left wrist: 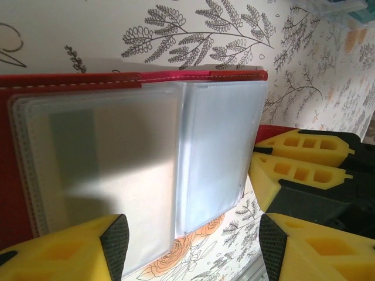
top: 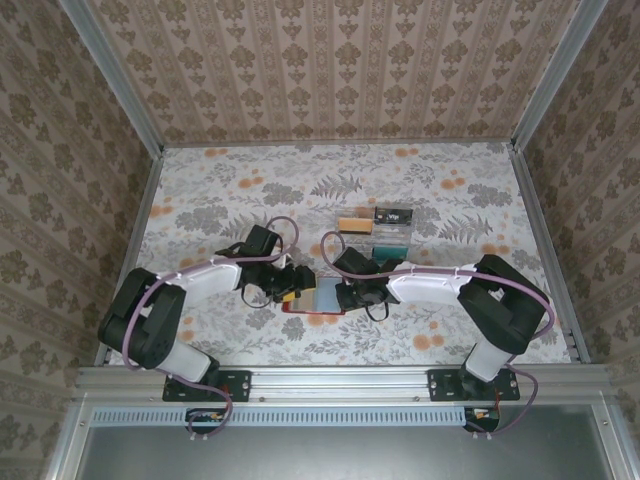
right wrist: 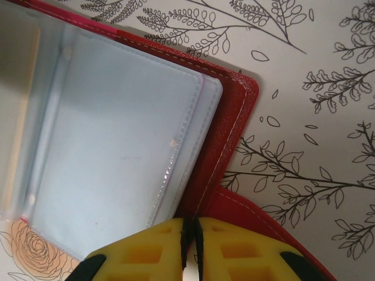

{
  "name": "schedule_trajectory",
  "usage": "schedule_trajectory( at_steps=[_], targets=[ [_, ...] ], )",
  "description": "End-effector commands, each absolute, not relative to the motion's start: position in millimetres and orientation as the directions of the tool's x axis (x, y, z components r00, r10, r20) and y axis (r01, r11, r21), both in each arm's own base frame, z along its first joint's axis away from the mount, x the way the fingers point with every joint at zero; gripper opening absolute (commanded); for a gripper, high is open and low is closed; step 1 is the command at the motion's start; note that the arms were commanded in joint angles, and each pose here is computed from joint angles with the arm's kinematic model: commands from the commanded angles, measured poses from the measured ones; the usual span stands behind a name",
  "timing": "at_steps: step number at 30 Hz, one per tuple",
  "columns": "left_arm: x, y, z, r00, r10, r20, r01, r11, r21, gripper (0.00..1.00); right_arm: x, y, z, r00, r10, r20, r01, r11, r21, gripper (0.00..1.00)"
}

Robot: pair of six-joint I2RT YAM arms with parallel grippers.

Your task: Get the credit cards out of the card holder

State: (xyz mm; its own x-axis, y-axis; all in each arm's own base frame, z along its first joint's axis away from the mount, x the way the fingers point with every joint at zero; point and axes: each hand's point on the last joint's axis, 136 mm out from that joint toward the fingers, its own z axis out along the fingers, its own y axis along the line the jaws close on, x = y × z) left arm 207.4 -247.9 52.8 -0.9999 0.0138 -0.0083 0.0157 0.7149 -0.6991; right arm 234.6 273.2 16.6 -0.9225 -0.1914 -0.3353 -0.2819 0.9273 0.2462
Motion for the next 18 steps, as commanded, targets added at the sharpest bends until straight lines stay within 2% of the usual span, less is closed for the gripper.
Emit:
schedule_trajectory(
  at_steps=[1, 7, 18],
  targets=[
    [206.3, -244.1, 57.7, -0.999, 0.015, -0.033, 0.033, 0.735, -0.678, 0.64, 223.1, 270.8, 0.3, -0.939, -0.203, -0.279, -0.272, 0.933, 0.234, 0.16],
    [210.6, -217.2, 48.8, -0.998, -0.03, -0.056, 0.007, 0.822, -0.569, 0.64, 223.2, 270.8, -0.4, -0.939, -0.204, -0.276, -0.271, 0.934, 0.233, 0.16],
    [205.9, -222.6, 37.5, -1.0, -0.013, -0.01, -0.005, 0.814, -0.582, 0.63, 222.6, 271.2, -1.1, -0.94, -0.203, -0.273, -0.27, 0.934, 0.234, 0.16]
  ],
)
